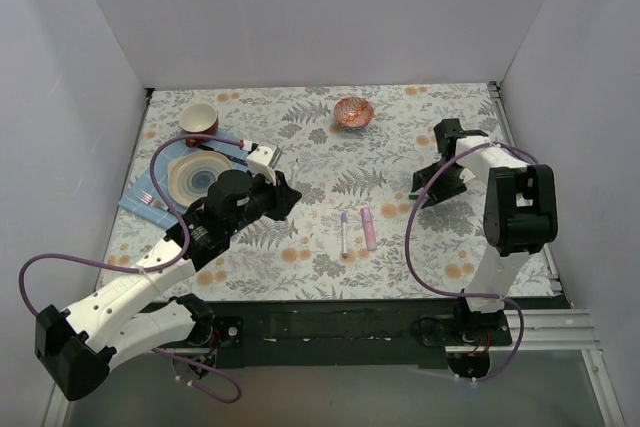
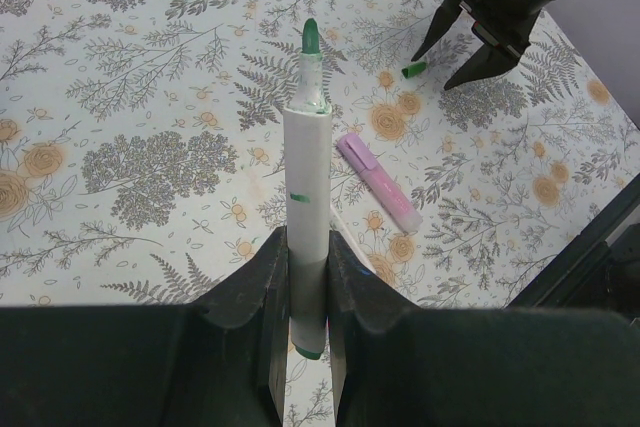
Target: Insert the pens into the pen caps
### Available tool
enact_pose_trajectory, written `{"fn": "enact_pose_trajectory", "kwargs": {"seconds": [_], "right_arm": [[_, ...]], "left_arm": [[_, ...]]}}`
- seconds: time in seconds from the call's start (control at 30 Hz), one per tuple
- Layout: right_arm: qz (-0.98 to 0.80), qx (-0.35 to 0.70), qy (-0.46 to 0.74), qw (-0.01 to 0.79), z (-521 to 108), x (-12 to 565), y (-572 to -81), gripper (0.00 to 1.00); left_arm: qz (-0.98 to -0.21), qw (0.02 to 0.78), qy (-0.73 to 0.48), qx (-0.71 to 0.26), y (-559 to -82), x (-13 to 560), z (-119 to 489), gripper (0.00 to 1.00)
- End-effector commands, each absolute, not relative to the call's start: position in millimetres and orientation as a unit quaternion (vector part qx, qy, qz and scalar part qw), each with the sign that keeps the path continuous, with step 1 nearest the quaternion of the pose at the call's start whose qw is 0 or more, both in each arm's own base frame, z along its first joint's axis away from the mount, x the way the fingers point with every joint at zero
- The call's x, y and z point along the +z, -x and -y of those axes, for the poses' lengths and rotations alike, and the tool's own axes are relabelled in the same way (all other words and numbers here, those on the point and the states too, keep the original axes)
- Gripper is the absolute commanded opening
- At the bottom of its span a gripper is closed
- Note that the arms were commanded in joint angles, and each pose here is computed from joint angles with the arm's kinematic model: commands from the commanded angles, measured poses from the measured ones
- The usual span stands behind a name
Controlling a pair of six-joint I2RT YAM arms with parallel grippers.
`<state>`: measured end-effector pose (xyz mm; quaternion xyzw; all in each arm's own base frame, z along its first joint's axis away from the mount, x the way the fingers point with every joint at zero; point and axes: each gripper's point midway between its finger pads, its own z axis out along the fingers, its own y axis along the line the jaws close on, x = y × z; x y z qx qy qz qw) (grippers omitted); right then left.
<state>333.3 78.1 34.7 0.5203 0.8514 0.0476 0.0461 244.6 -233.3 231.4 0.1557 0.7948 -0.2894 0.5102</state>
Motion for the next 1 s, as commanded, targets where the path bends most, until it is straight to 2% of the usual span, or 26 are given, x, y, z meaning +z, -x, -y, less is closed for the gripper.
{"fn": "enact_pose_trajectory", "kwargs": {"seconds": [0.0, 0.27, 0.6, 0.97], "right_arm": [[-0.835, 0.036, -0.546, 0.06, -74, 43, -345, 0.58], [-0.835, 0.029, -0.548, 0.044, -76, 32, -349, 0.57], [-0.84, 0.002, -0.542, 0.01, -79, 16, -335, 0.51], [-0.9, -0.079, -0.428, 0.031, -86, 7, -313, 0.41]], "left_arm": [[-0.789, 0.518, -0.155, -0.291, -244, 236, 231, 0.0], [-0.787, 0.521, -0.155, -0.292, -244, 238, 230, 0.0], [-0.787, 0.522, -0.154, -0.292, -244, 238, 229, 0.0], [-0.787, 0.524, -0.149, -0.288, -245, 239, 228, 0.0]]}}
